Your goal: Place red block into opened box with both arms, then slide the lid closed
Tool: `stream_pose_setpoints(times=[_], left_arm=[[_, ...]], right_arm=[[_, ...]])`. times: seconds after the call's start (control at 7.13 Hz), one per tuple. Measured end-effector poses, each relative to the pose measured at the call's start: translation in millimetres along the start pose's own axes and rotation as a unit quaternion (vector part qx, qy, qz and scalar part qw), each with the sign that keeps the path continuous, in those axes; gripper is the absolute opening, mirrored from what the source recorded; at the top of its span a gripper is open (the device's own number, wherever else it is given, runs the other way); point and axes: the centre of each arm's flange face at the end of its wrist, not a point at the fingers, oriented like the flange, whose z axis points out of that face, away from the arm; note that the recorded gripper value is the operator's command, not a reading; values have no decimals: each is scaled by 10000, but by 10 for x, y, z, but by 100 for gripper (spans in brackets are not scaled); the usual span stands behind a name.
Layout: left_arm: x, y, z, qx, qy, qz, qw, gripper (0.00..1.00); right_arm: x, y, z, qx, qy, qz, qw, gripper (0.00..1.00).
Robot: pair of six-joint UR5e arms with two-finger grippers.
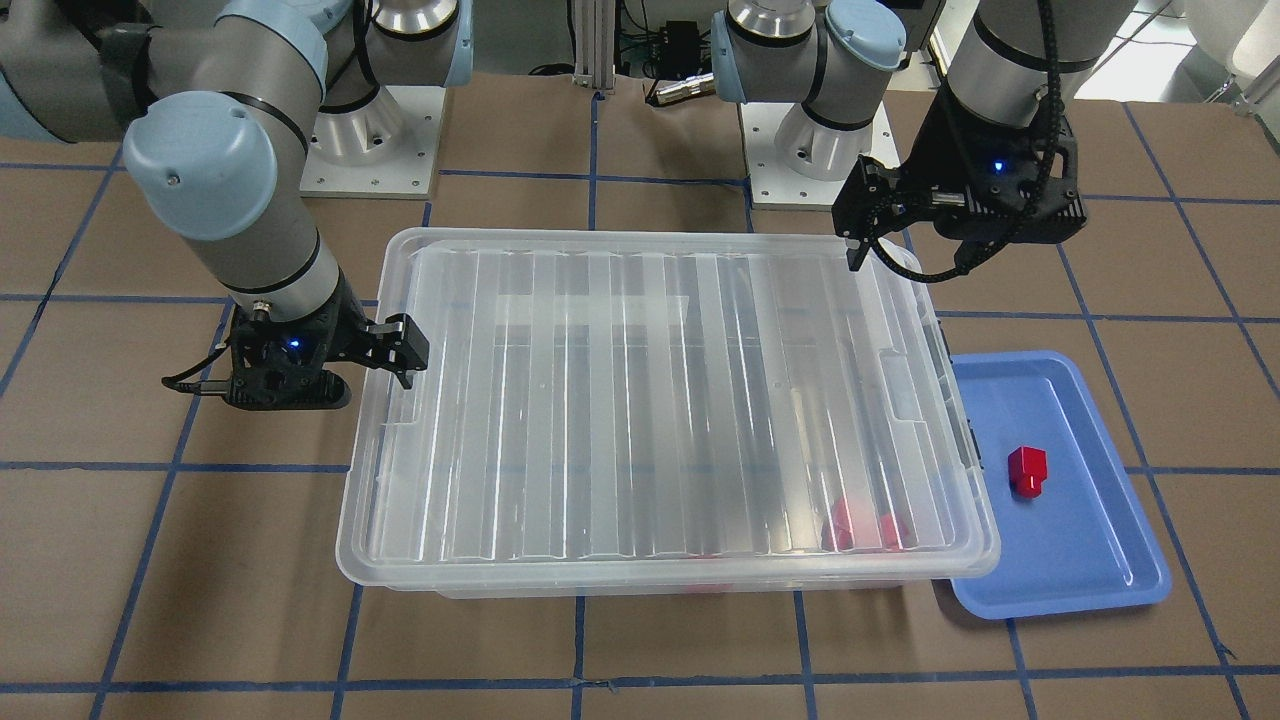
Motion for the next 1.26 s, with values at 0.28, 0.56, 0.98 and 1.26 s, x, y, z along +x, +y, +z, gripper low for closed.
stream_pose_setpoints(times=[0.28,0.56,0.98,1.26], left_arm=[[0,5,-2,1,-3,1,10000,100],[1,2,-3,6,-1,0,10000,100],[3,1,-4,9,0,3,10000,100],[10,6,-2,3,-5,11,10000,100]], right_arm=[[268,-29,31,-80,249,48,9996,100],[744,-60,52,-159,346,52,9993,100],[1389,-87,3,-157,332,72,9993,100],[1653,-85,-25,-143,332,232,9991,100]])
